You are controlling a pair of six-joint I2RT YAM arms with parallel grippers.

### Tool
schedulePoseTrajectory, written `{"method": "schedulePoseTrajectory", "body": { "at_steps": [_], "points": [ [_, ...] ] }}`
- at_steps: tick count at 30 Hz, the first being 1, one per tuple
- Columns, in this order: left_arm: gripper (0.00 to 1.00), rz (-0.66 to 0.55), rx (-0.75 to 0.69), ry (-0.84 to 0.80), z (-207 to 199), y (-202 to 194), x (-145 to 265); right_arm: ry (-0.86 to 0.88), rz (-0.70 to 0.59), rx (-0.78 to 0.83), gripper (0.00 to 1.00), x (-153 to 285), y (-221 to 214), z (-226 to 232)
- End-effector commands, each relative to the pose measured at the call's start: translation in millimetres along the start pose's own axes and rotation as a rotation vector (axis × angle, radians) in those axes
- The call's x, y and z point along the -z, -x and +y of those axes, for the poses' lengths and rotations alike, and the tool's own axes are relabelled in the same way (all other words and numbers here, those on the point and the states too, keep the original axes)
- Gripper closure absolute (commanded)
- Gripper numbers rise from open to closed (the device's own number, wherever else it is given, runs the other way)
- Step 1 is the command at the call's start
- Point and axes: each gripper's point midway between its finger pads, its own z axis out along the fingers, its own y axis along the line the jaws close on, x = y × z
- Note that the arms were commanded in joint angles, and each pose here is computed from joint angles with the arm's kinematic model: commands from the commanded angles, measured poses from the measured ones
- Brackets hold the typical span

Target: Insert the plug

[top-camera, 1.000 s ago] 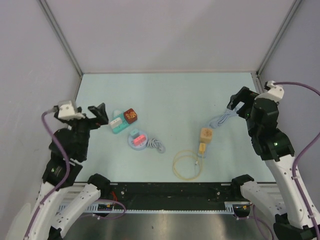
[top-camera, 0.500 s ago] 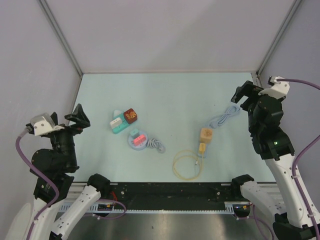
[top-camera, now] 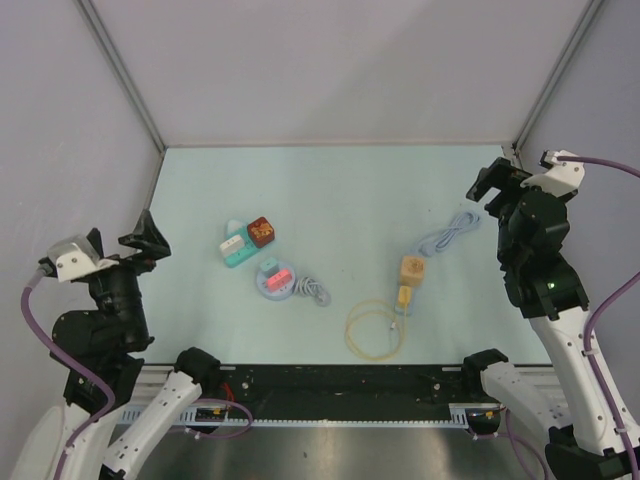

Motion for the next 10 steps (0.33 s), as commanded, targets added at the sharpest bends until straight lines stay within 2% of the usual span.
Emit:
{"method": "schedulePoseTrajectory", "body": {
  "at_steps": [1,10],
  "points": [
    [0.0,-0.057,0.0,0.028,10.5,20.9,3.4,-0.011,-0.082,-0.03,0.0,5.5,28.6,-2.9],
    [0.0,-0.069,-0.002,0.021,11.8,26.3,5.6,-0.021,-0.085,-0.042,0.0,7.0,29.5,-5.4]
  ]
}}
